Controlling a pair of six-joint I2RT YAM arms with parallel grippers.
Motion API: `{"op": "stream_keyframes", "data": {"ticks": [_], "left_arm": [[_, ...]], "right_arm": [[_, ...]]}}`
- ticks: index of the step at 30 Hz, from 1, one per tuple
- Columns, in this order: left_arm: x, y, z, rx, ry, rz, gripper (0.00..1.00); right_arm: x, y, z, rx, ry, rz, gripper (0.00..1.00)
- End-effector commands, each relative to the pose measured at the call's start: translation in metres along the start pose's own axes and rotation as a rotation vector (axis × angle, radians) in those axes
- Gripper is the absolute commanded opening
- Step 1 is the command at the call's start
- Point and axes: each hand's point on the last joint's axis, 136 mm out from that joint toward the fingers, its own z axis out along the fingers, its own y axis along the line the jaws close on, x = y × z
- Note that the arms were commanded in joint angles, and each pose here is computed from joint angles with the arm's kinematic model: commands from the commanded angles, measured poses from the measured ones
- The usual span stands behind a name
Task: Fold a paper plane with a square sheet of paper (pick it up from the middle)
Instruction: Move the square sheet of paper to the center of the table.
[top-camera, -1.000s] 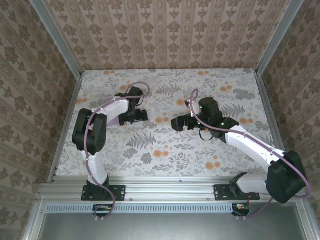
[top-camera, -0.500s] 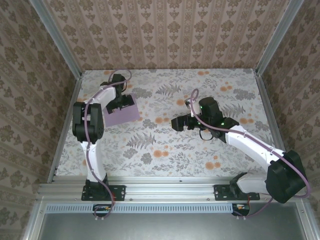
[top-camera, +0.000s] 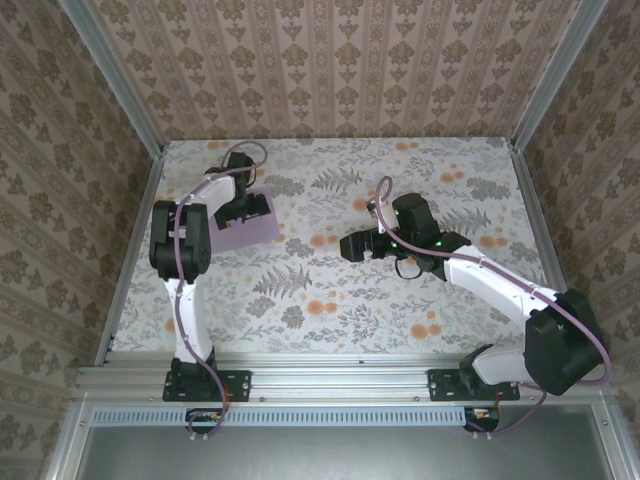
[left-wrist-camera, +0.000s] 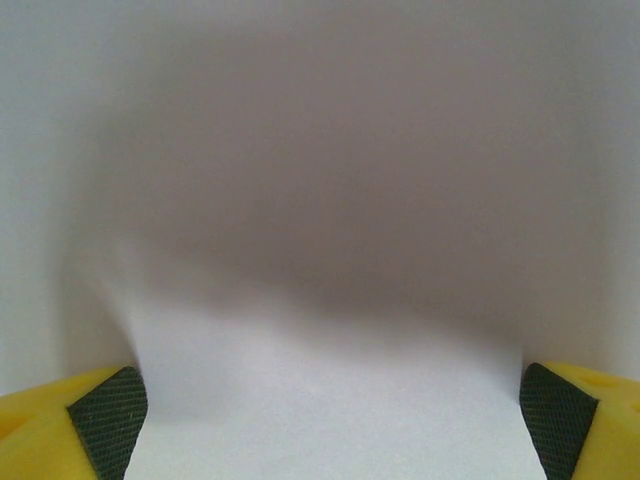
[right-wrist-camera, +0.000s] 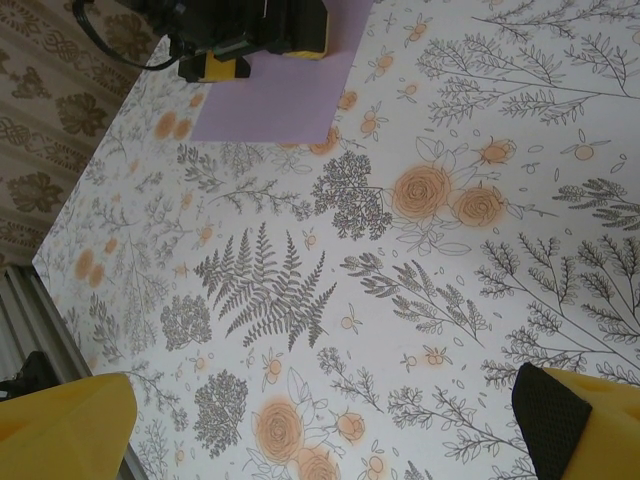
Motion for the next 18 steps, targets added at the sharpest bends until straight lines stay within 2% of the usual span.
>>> {"op": "stream_keyframes", "data": {"ticks": [1, 13, 18], "left_arm": [[0.055, -0.008, 0.017, 0.006, 0.146, 0.032, 1.00], [0.131, -0.058, 0.009, 0.049, 0.205, 0.085, 1.00], [0.164, -0.093, -0.001, 0.057, 0.212, 0.170, 1.00]], "right_arm": [[-0.011, 0.005, -0.003, -0.016, -0.013, 0.013, 1.00], [-0.001, 0.000, -0.001, -0.005, 0.009, 0.018, 1.00], [0.009, -0.004, -0.005, 0.014, 0.033, 0.015, 1.00]]}}
